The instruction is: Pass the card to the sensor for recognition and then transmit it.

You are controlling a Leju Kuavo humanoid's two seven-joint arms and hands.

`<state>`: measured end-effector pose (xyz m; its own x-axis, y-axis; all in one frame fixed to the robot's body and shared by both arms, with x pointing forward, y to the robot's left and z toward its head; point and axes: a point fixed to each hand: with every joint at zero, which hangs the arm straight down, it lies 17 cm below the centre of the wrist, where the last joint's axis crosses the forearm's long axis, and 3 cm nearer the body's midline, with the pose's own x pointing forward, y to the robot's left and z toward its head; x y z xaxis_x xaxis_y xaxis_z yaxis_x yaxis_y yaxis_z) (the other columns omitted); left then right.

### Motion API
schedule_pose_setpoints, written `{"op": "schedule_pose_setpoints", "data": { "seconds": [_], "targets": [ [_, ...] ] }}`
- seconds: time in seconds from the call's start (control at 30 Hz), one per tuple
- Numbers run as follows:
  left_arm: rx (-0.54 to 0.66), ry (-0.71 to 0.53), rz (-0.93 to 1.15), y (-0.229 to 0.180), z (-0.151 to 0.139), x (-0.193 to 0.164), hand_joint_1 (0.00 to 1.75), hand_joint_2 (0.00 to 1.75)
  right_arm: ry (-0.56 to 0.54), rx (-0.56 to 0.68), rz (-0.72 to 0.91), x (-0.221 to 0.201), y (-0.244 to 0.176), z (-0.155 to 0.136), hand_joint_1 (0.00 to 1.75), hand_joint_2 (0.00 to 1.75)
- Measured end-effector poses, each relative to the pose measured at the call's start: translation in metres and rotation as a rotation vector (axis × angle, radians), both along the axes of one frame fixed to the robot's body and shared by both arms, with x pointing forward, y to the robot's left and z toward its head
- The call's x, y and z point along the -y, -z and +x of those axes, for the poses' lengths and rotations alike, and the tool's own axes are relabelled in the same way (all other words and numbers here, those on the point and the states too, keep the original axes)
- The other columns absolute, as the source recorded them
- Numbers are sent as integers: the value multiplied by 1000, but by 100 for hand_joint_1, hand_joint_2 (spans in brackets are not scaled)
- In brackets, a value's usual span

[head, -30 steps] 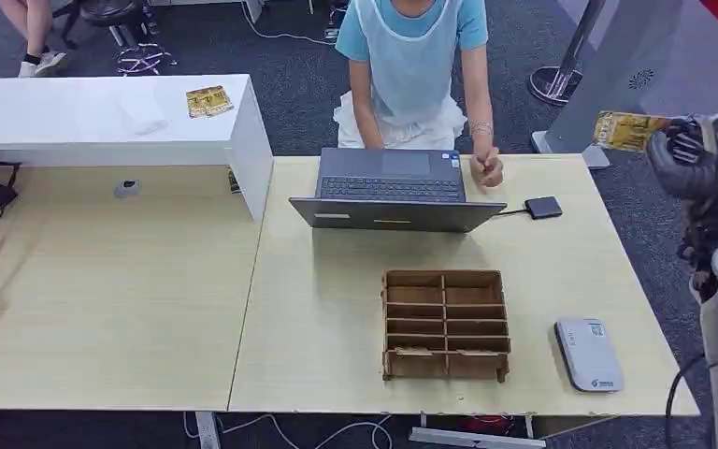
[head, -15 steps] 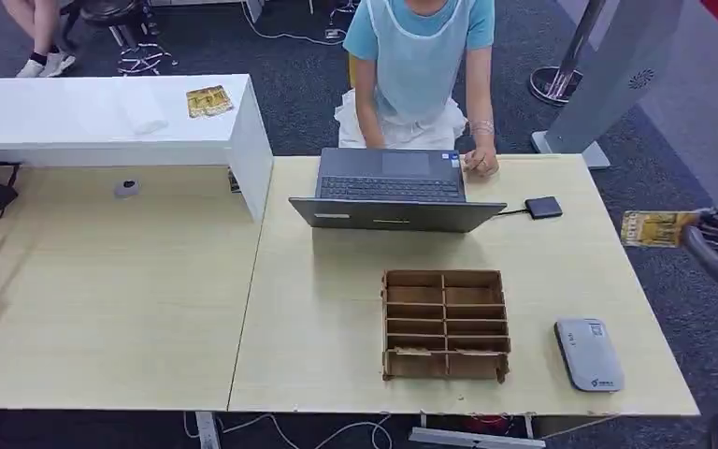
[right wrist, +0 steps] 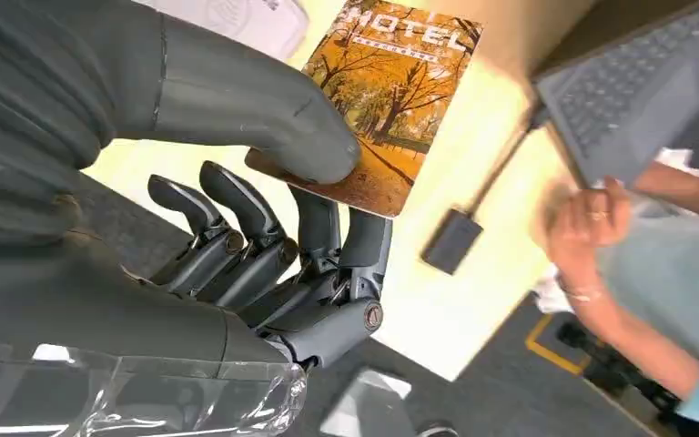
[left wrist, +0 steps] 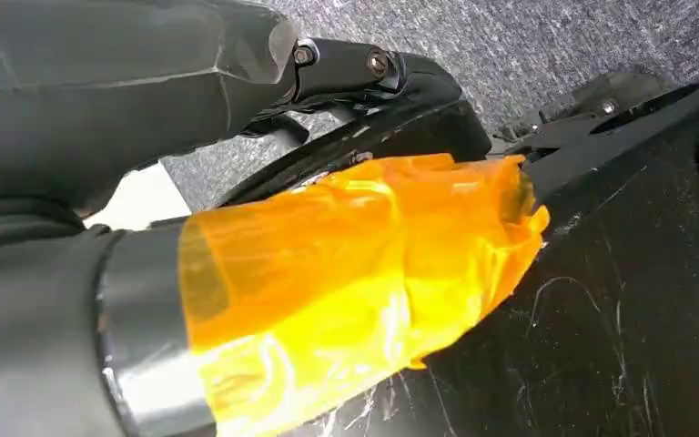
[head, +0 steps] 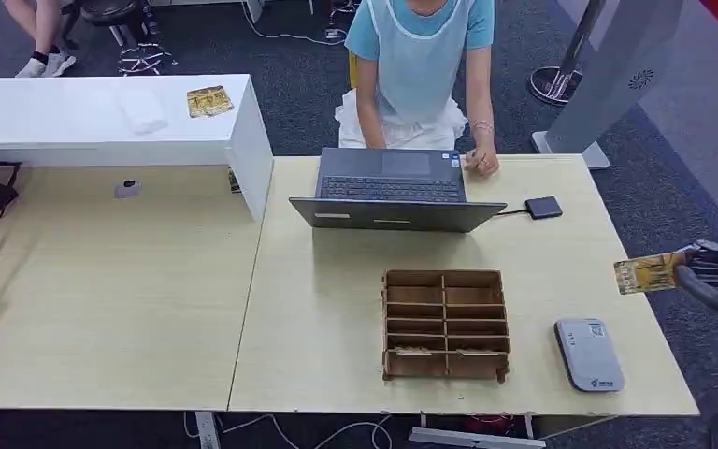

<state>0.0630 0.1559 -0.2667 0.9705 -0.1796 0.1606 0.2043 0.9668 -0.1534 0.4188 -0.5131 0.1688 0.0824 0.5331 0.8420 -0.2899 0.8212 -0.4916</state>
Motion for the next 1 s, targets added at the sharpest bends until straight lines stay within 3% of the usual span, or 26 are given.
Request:
{"op": "schedule_pose_setpoints", "data": {
  "seconds": [0.43, 1.0],
  "targets": [
    [3, 24, 3, 0, 0, 0, 0, 0, 34, -150, -41, 5, 67, -2, 175, 175],
    [3, 37, 5, 0, 0, 0, 0, 0, 47, -246, -30, -1, 113, -13, 175, 175]
  ]
}}
